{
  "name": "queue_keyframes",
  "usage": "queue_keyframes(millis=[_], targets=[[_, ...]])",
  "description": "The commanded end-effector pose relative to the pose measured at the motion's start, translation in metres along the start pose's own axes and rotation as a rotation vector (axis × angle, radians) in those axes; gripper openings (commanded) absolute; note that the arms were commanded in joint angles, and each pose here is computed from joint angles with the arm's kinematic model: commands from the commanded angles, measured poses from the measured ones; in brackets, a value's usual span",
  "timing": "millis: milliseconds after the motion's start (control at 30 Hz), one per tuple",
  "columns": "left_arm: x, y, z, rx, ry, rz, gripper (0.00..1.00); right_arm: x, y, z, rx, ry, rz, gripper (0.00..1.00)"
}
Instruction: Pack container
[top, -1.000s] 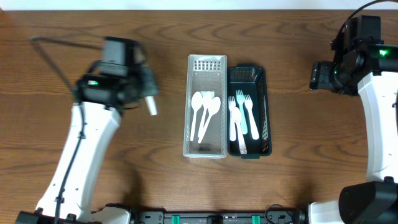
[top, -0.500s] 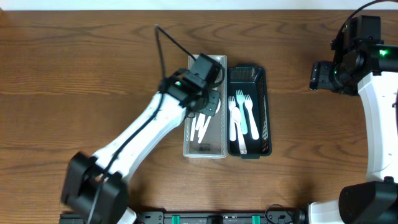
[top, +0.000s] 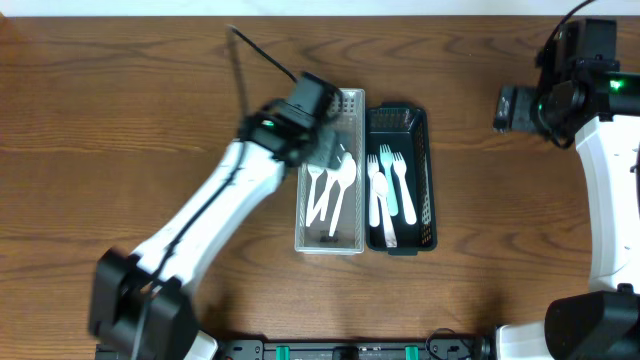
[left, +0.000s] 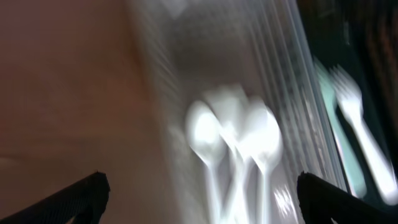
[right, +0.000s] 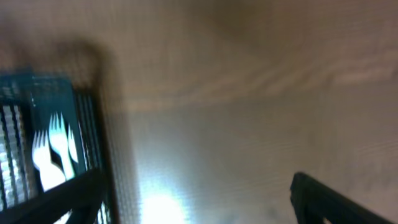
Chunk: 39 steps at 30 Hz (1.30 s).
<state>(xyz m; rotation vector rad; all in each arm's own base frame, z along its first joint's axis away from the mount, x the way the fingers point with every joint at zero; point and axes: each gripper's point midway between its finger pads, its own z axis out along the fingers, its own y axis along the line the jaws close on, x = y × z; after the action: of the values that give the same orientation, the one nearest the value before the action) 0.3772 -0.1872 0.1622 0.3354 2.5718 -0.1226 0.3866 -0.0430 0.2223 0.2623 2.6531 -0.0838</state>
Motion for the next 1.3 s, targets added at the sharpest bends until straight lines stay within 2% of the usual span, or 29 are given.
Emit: queue_keyframes(millis=[0,233,333,433,633,833,1033,1267], targets=[[-0.058,0.066,-0.058,-0.193,-0.252,-0.098,0.98,-0.024,0.003,0.000,-0.025,-0.094,0.006,0.99],[-0.126,0.197,-0.103,-0.370,-0.608,-0.350,0.98,-0.116,0.034,-0.017,-0.182,-0.467,-0.005,0.99],[-0.128,0.241,-0.109,-0.461,-0.632,-0.309,0.98,-0.135,0.039,-0.007,-0.187,-0.524,-0.016,0.99],[-0.118,0.258,-0.109,-0.497,-0.583,-0.208,0.98,-0.135,0.038,0.004,-0.180,-0.509,-0.027,0.99],[-0.109,0.236,-0.127,-0.391,-0.621,-0.170,0.98,-0.115,0.032,-0.006,-0.156,-0.453,-0.082,0.99],[-0.083,0.216,-0.155,-0.386,-0.733,-0.155,0.98,-0.094,0.027,-0.044,-0.146,-0.476,-0.098,0.99],[-0.042,0.201,-0.192,-0.403,-0.927,-0.152,0.98,-0.034,0.013,-0.061,-0.113,-0.490,-0.069,0.98],[0.038,0.185,-0.180,-0.363,-0.877,-0.232,0.98,0.056,0.005,-0.055,-0.096,-0.543,-0.060,0.99]])
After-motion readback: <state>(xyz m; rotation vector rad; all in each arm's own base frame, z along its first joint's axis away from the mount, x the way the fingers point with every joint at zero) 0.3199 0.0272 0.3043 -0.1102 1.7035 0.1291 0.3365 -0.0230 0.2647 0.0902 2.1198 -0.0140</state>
